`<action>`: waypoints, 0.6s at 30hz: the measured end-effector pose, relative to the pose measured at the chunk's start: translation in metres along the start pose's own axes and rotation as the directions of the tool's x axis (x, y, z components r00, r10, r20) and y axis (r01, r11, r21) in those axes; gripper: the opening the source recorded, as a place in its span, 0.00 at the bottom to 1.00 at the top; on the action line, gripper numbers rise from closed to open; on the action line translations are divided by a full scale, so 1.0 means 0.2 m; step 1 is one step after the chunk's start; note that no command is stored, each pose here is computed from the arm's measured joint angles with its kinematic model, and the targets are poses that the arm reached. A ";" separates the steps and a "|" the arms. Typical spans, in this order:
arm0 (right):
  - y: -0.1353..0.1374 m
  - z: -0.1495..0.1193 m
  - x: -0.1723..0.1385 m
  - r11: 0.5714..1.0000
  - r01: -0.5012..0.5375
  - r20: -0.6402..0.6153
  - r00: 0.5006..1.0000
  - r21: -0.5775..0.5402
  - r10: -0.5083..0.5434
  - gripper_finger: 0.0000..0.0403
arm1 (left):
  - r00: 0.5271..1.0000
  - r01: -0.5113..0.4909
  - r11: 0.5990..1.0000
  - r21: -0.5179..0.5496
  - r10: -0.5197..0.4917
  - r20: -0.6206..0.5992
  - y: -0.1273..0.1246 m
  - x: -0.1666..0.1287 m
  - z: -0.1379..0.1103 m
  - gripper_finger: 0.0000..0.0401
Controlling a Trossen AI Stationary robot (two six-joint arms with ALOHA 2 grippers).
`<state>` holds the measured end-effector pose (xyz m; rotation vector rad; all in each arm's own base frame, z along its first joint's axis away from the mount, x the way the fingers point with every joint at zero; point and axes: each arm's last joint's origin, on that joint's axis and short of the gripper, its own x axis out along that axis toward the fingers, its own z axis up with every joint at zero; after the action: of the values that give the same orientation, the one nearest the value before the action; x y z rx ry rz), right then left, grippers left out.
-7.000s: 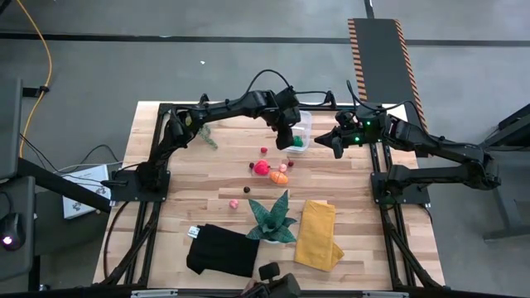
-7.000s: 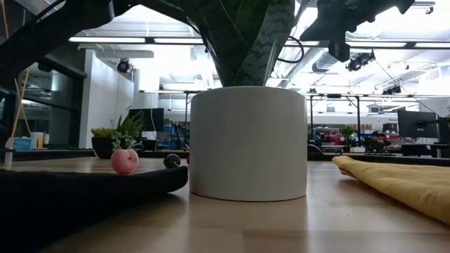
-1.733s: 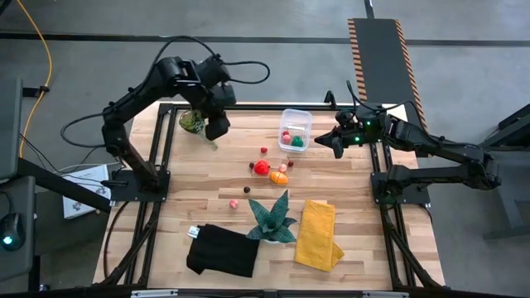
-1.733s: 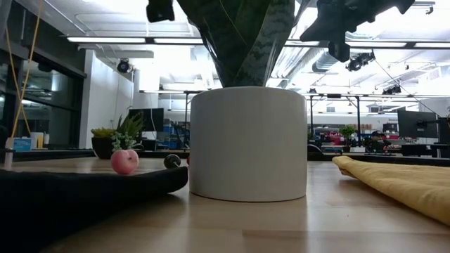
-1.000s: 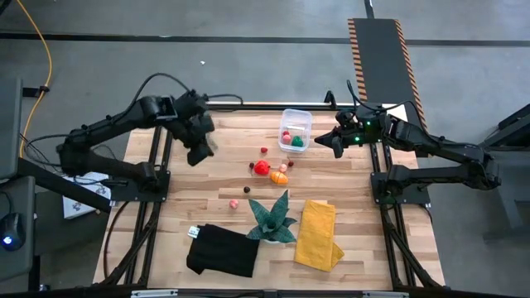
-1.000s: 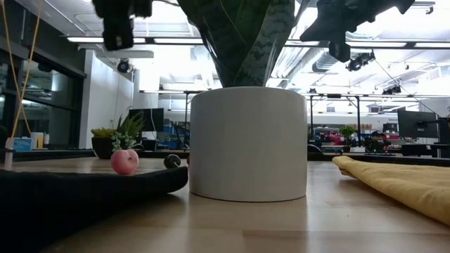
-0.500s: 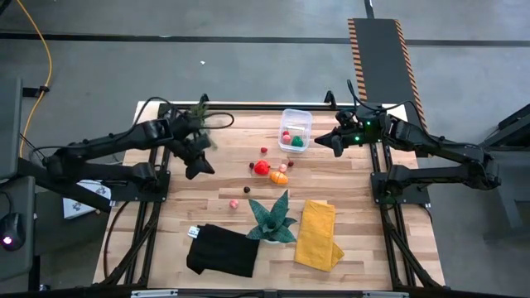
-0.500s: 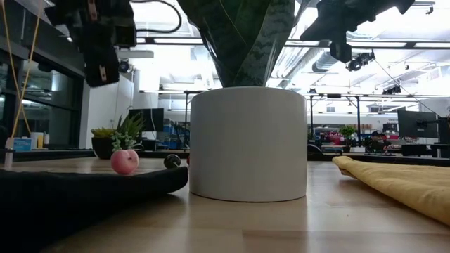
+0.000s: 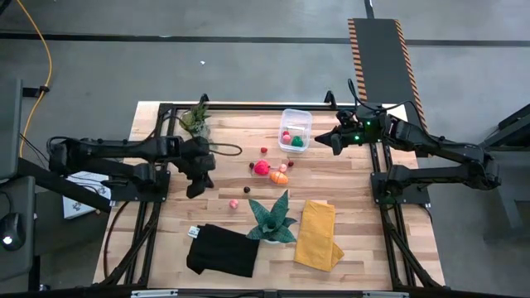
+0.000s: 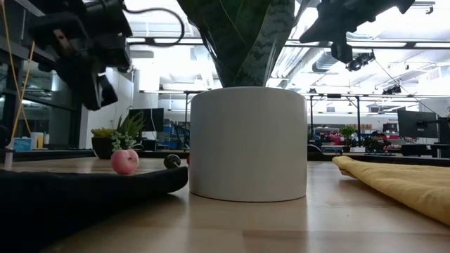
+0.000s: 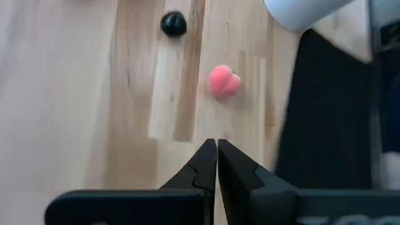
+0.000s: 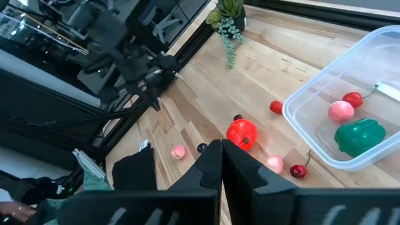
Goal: Pick and placing Produce into tupperware
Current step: Put the bottom apricot into the transparent container
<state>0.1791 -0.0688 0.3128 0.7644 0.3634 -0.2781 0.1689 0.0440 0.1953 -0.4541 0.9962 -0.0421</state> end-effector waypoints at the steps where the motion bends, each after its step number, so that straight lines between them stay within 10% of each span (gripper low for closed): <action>1: 0.00 0.00 0.00 1.000 0.006 0.004 1.000 0.000 -0.006 0.00 | 1.000 -0.016 0.999 0.043 0.016 0.003 -0.01 0.01 0.00 0.01; 18: -0.01 0.01 0.00 0.997 0.072 0.052 0.996 -0.020 -0.071 0.00 | 0.988 -0.143 0.952 0.270 0.120 0.100 -0.17 0.07 0.03 0.34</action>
<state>0.1786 -0.0712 0.3126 0.7228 0.3450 -0.3597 0.1861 0.0111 0.2006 -0.1308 0.9203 -0.0413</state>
